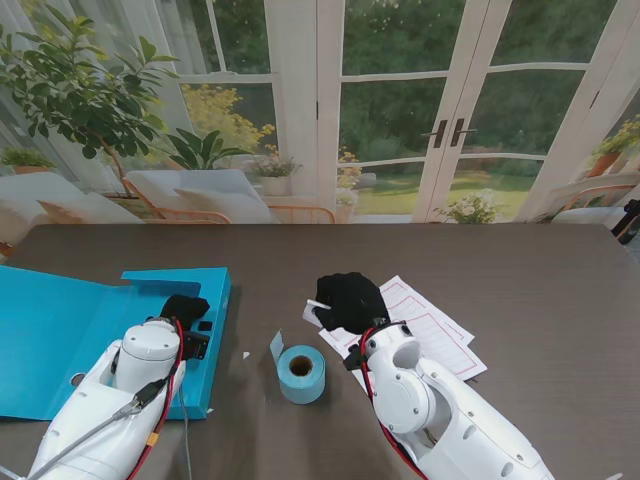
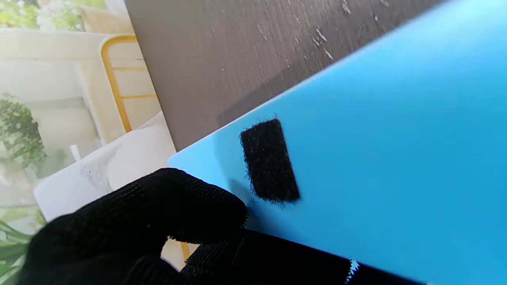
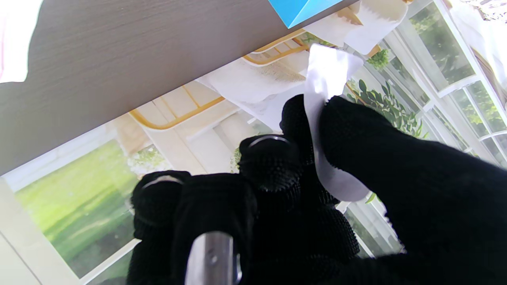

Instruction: Peel a label from the label roll, stick it on the side of the file box and file the documents

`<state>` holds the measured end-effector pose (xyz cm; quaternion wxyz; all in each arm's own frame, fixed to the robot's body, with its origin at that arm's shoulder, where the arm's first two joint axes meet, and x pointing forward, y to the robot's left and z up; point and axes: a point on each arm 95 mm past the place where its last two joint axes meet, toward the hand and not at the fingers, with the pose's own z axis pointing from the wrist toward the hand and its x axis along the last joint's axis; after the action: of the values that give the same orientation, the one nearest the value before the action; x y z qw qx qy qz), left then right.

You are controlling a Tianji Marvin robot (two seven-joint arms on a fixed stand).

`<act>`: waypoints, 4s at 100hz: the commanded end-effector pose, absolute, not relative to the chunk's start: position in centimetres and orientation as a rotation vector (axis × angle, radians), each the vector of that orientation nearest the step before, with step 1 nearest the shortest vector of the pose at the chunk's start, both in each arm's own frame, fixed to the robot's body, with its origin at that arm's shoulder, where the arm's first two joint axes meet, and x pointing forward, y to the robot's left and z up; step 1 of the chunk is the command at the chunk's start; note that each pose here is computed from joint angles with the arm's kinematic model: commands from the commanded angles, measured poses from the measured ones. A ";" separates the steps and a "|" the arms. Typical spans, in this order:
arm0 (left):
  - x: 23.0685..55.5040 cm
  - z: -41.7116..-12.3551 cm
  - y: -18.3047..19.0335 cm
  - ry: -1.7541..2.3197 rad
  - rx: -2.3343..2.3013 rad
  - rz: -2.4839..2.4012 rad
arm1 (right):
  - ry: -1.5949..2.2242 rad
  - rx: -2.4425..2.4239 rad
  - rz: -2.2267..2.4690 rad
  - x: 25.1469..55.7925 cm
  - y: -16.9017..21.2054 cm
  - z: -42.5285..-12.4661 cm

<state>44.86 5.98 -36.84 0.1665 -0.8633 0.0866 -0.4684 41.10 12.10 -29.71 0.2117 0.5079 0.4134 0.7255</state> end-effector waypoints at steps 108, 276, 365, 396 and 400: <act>39.5 -29.2 1.0 0.292 -2.832 -1.607 | 1.037 1.515 2.084 40.7 14.5 -29.3; 38.9 -28.1 0.1 0.299 -2.938 -1.743 | 0.911 1.633 2.095 39.7 19.0 -30.4; 38.6 -28.0 0.1 0.306 -2.947 -1.751 | 0.916 1.667 2.096 38.9 19.7 -30.3; 38.5 -28.0 0.0 0.310 -2.954 -1.753 | 0.919 1.664 2.093 38.9 19.8 -30.2; 38.5 -28.0 0.0 0.311 -2.954 -1.754 | 0.922 1.666 2.089 38.9 19.8 -30.2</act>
<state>38.61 0.41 -28.49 -0.1387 -0.8521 0.0829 -0.4978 39.25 19.27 -30.27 0.1651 0.5799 0.3179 0.7317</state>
